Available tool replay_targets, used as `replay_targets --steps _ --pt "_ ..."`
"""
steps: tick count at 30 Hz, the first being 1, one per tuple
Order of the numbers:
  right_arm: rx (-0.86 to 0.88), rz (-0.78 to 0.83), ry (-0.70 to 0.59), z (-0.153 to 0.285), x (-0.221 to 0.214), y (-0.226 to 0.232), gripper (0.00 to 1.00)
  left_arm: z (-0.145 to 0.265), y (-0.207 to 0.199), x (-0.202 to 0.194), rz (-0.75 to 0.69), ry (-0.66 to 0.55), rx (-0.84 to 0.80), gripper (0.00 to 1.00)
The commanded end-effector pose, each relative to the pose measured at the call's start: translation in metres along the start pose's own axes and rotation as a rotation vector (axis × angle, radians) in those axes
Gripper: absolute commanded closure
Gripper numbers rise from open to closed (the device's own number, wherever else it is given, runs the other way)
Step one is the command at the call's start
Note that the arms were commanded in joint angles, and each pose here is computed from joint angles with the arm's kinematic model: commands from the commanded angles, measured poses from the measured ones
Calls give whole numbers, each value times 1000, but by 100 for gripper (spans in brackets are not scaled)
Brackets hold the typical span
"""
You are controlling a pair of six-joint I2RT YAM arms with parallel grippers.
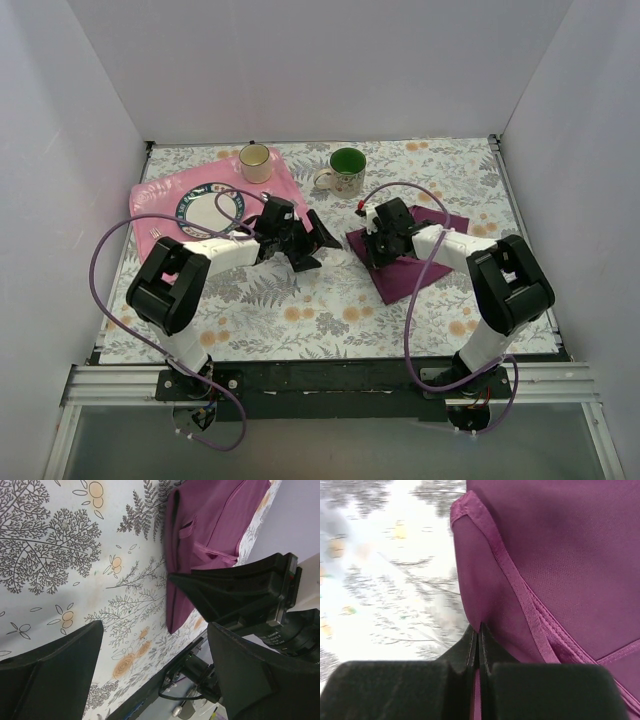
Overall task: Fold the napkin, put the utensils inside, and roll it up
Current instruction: Roll the napkin with the utensil
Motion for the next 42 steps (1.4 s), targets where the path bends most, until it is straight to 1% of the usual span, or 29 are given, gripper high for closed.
replay_targets --steps 1,5,10,18,20,21,23,25,26,27,28,29,30,31,32,33,34,35,37,38,40,42 --pt "223 -76 90 -7 -14 26 99 8 -13 -2 9 -18 -56 15" --pt "292 -99 96 -12 -14 32 99 -7 -10 -3 39 -2 -39 18" --pt "320 -116 100 -15 -14 35 99 -26 -3 -4 104 1 -7 22" --pt "345 -126 95 -14 -13 34 99 -61 6 -11 163 -3 92 35" --pt "341 -127 92 -14 -13 34 99 -65 10 -13 171 -5 112 40" --pt "341 -124 87 -13 -11 34 99 -68 17 -16 189 -5 135 46" --pt "341 -123 80 -12 -9 34 99 -67 23 -18 209 -9 154 51" --pt "340 -118 72 -10 -8 34 99 -66 31 -21 223 -26 174 61" --pt "331 -114 68 -9 -7 34 98 -66 33 -22 226 -32 172 65" --pt "327 -112 67 -9 -7 34 96 -66 34 -22 225 -36 174 68" --pt "317 -103 67 -8 -7 33 94 -67 35 -22 217 -39 174 74" --pt "297 -99 73 -8 -9 32 90 -68 36 -22 215 -38 177 76" --pt "289 -87 69 -7 -8 32 89 -68 37 -22 216 -38 180 80" --pt "279 -66 63 -5 -7 32 86 -69 37 -22 216 -34 178 86" --pt "246 -51 72 -4 -10 32 77 -69 36 -23 215 -26 169 90" --pt "225 -38 68 -2 -10 32 73 -69 35 -23 217 -17 166 93" --pt "182 -12 55 0 -8 30 69 -69 33 -22 215 -16 164 95" --pt "168 8 55 2 -8 34 61 -69 32 -22 203 -11 162 97" --pt "113 30 42 9 -7 35 54 -67 31 -22 191 -5 176 100" --pt "96 51 34 11 -7 38 49 -67 26 -19 179 -6 173 100" --pt "53 85 20 17 -6 42 45 -67 23 -19 177 9 164 100" --pt "-46 128 3 19 -8 45 40 -66 22 -20 187 34 175 100"
Point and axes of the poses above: each gripper's point midway between its finger pads, its own z axis back along the fingers, its own y axis along the line the jaws close on, x = y × z, the point moved 7 cm from there along z, back along the fingers, and after that the axes turned 7 degrees about -z, right-handed, at the moved point
